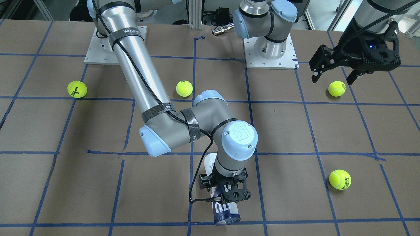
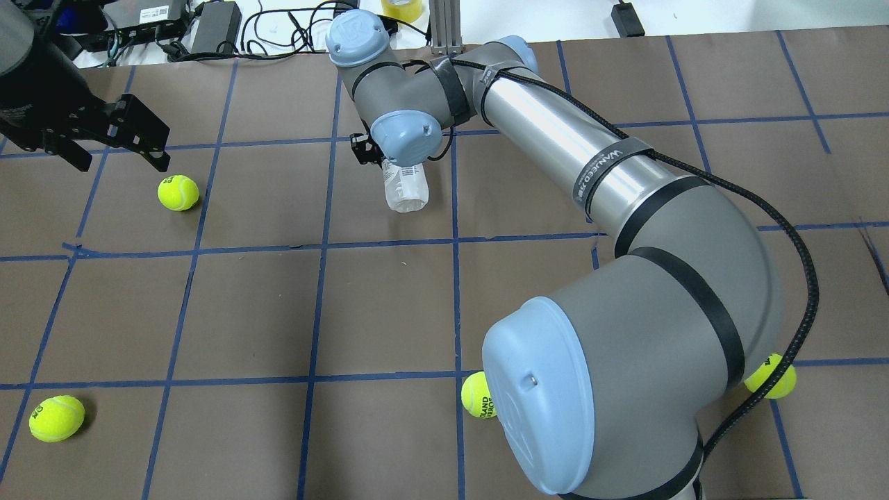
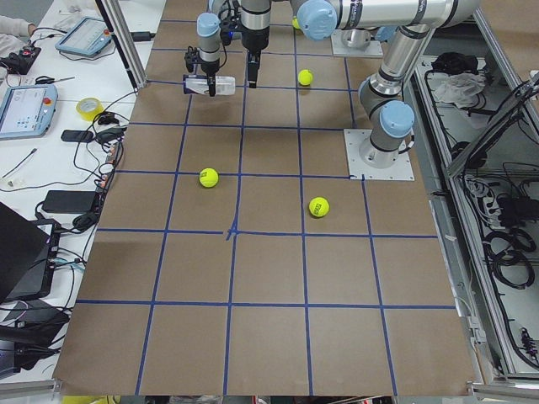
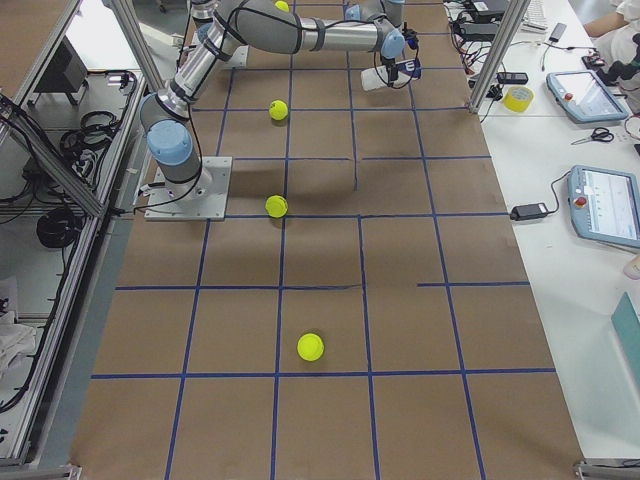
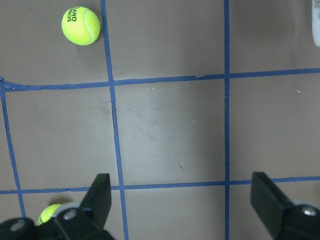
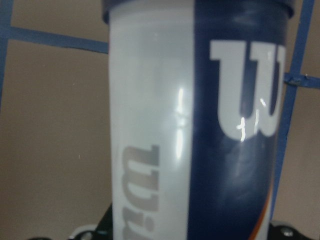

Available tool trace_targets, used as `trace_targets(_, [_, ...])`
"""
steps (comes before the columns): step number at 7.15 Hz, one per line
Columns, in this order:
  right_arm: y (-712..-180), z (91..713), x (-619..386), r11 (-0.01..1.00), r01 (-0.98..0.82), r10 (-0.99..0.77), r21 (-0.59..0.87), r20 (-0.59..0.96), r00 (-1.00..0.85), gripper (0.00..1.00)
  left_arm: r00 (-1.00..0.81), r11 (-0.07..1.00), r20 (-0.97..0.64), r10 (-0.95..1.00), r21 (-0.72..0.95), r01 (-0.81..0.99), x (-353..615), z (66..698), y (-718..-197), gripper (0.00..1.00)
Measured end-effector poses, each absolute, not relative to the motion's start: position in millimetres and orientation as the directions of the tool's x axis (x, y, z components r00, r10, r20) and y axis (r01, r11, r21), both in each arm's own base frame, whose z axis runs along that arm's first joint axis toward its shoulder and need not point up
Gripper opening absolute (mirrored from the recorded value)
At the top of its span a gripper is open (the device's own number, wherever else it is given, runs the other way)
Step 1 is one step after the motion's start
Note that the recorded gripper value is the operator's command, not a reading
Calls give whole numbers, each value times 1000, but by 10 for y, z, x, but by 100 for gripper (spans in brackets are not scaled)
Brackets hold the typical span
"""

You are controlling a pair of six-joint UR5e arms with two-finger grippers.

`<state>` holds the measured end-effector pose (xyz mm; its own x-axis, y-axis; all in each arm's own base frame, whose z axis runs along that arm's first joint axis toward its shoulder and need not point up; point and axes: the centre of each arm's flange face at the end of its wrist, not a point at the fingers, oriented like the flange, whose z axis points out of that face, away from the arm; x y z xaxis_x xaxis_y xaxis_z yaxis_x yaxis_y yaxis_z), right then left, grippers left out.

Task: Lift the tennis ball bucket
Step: 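Carry the can with the right gripper across toward the left gripper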

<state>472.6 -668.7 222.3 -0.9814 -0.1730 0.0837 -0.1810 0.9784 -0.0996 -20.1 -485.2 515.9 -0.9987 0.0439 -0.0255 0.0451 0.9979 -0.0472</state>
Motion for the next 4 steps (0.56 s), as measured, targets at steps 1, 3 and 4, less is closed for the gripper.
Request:
trace_targets(1, [-6690, 2225, 4721, 965, -246, -235, -96, 109, -966, 77, -999, 998, -26, 44, -47, 46, -200, 5160, -4851, 100])
trace_targets(3, [-6709, 2316, 4692, 852, -518, -492, -75, 226, -841, 74, -999, 998, -21, 46, -49, 47, -209, 5161, -4851, 100])
trace_targets(4, [-6674, 2344, 4749, 770, -636, -602, -50, 271, -751, 74, -999, 998, -19, 46, -49, 47, -212, 5160, -4851, 100])
